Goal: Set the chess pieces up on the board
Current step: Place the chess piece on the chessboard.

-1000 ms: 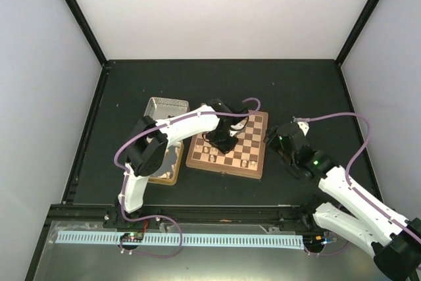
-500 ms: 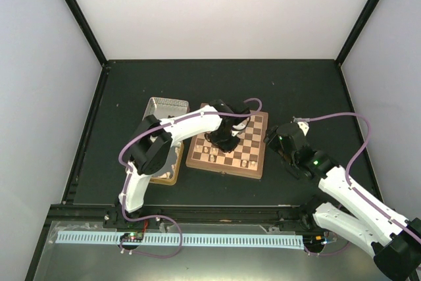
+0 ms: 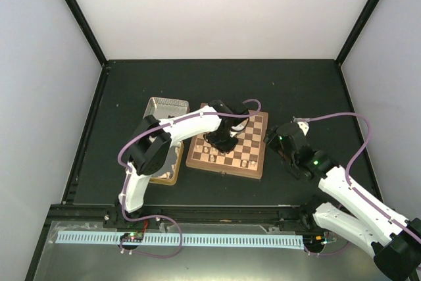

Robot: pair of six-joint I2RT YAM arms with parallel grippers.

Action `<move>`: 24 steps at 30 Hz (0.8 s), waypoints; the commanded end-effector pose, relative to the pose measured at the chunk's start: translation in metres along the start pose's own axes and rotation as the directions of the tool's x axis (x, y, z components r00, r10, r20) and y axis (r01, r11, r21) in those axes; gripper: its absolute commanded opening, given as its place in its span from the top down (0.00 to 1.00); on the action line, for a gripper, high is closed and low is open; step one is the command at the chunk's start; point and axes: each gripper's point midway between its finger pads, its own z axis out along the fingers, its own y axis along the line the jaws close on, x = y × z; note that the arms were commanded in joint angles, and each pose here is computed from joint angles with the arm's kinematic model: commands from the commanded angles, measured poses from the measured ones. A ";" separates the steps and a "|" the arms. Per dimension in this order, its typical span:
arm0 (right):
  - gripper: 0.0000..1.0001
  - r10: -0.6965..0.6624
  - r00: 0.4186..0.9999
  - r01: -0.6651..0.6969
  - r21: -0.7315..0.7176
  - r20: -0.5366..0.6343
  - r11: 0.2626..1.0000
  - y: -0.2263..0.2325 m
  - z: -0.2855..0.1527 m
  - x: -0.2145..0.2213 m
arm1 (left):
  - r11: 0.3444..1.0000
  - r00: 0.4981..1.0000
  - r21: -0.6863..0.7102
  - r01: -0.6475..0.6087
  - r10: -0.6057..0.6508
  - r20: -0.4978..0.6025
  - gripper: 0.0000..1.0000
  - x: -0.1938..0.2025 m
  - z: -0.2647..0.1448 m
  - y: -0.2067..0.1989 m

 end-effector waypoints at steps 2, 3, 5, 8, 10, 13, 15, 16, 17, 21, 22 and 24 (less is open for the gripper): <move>0.36 -0.008 1.000 0.008 0.009 0.020 1.000 -0.003 0.001 -0.003 | 1.000 1.000 -0.010 0.006 -0.006 -0.015 0.93 0.010 -0.007 0.002; 0.36 -0.007 1.000 0.007 0.009 0.019 1.000 -0.003 0.001 -0.003 | 1.000 1.000 -0.012 0.005 -0.005 -0.010 0.92 0.010 -0.008 0.003; 0.36 -0.006 1.000 0.006 0.007 0.018 1.000 -0.002 0.001 -0.003 | 1.000 1.000 -0.001 0.001 -0.001 -0.006 0.86 0.009 -0.009 0.001; 0.36 -0.005 1.000 0.005 0.007 0.014 1.000 -0.002 0.002 -0.002 | 1.000 1.000 0.012 -0.002 0.002 0.004 0.80 0.005 -0.009 -0.002; 0.36 -0.007 1.000 0.006 0.005 0.013 1.000 -0.001 0.001 -0.002 | 1.000 1.000 0.018 -0.001 0.001 0.016 0.77 0.002 -0.013 -0.003; 0.36 -0.006 1.000 0.006 0.005 0.013 1.000 -0.001 0.001 -0.002 | 0.999 0.998 0.036 -0.001 -0.001 0.059 0.75 -0.005 -0.026 -0.007; 0.36 -0.009 1.000 0.009 0.003 0.012 1.000 -0.001 0.001 -0.002 | 0.998 0.995 0.056 -0.002 -0.003 0.099 0.72 -0.010 -0.039 -0.010; 0.36 -0.009 1.000 0.009 0.003 0.013 1.000 -0.001 0.001 -0.003 | 0.998 0.993 0.064 0.000 -0.007 0.121 0.71 -0.012 -0.046 -0.011; 0.36 -0.011 1.000 0.011 0.003 0.012 1.000 -0.001 0.001 -0.003 | 0.998 0.990 0.070 0.002 -0.012 0.141 0.70 -0.014 -0.053 -0.011; 0.36 -0.020 1.000 0.020 -0.002 0.002 1.000 0.002 0.002 -0.001 | 0.995 0.970 0.093 0.031 -0.052 0.239 0.66 -0.018 -0.081 -0.005; 0.36 -0.024 1.000 0.024 -0.003 -0.001 1.000 0.002 0.002 -0.001 | 0.994 0.961 0.100 0.043 -0.069 0.269 0.65 -0.018 -0.090 -0.002; 0.36 -0.026 1.000 0.026 -0.003 -0.006 1.000 0.002 0.003 0.000 | 0.992 0.942 0.093 0.084 -0.110 0.316 0.61 -0.013 -0.100 0.011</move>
